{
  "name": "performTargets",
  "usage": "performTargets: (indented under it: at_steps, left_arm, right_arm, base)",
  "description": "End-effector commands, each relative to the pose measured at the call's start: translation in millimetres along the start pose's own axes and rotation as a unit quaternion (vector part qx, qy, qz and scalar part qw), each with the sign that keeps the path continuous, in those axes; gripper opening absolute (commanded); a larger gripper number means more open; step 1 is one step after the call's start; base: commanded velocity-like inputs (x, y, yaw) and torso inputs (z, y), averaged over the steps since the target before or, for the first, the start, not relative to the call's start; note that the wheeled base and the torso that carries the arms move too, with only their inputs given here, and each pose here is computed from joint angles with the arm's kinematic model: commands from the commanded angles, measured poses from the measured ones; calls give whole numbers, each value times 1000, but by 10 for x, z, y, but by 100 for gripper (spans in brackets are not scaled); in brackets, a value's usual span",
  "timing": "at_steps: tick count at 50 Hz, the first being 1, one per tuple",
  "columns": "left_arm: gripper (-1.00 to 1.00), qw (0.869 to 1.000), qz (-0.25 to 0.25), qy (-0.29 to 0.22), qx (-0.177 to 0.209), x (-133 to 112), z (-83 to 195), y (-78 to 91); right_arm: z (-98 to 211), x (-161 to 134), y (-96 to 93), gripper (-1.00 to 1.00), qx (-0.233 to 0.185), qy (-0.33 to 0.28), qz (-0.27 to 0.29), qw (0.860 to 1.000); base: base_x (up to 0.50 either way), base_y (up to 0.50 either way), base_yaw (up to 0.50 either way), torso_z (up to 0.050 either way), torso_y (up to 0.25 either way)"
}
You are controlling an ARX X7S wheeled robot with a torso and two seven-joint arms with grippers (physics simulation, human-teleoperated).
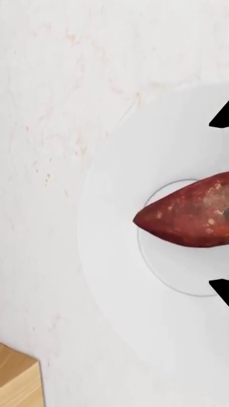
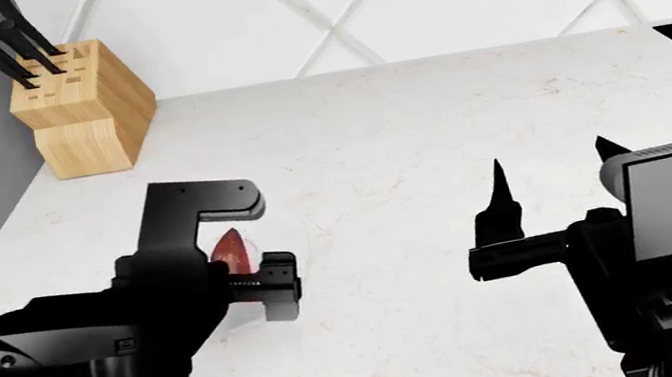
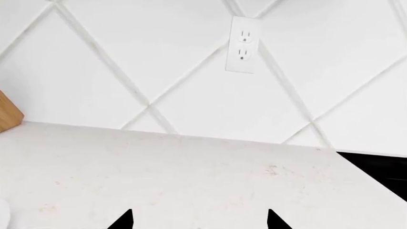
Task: Place the sweet potato on the top rack of the oven.
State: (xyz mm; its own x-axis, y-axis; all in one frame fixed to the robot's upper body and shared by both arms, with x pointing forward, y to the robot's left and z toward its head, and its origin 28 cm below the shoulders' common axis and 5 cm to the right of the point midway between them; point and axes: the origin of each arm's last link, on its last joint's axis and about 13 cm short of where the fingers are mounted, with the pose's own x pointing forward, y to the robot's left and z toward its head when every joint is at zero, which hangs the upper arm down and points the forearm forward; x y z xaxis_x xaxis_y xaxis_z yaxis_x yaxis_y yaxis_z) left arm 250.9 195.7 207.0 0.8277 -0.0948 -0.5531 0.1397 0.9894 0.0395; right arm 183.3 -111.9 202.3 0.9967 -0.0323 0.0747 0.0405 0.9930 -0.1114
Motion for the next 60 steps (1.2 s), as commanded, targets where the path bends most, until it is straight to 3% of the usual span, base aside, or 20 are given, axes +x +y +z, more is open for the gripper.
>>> performTargets:
  at_steps: [1, 38, 39, 60]
  left_arm:
    - [100, 1000, -3, 3, -1, 42, -11, -6]
    - [100, 1000, -8, 13, -2, 49, -65, -13]
    - [-100, 1000, -2, 11, -3, 49, -62, -5]
    - [-100, 1000, -3, -1, 10, 1, -13, -20]
  right_arm:
    - [-21, 14, 0, 100, 1, 2, -1, 1000]
    - [-10, 7, 3, 100, 1, -1, 0, 1000]
    - [-13, 7, -1, 100, 2, 1, -1, 1000]
    - [-2, 0, -7, 100, 4, -2, -2, 1000]
  base:
    - [0, 0, 0, 0, 0]
    - [0, 0, 0, 0, 0]
    - [0, 0, 0, 0, 0]
    - [0, 0, 0, 0, 0]
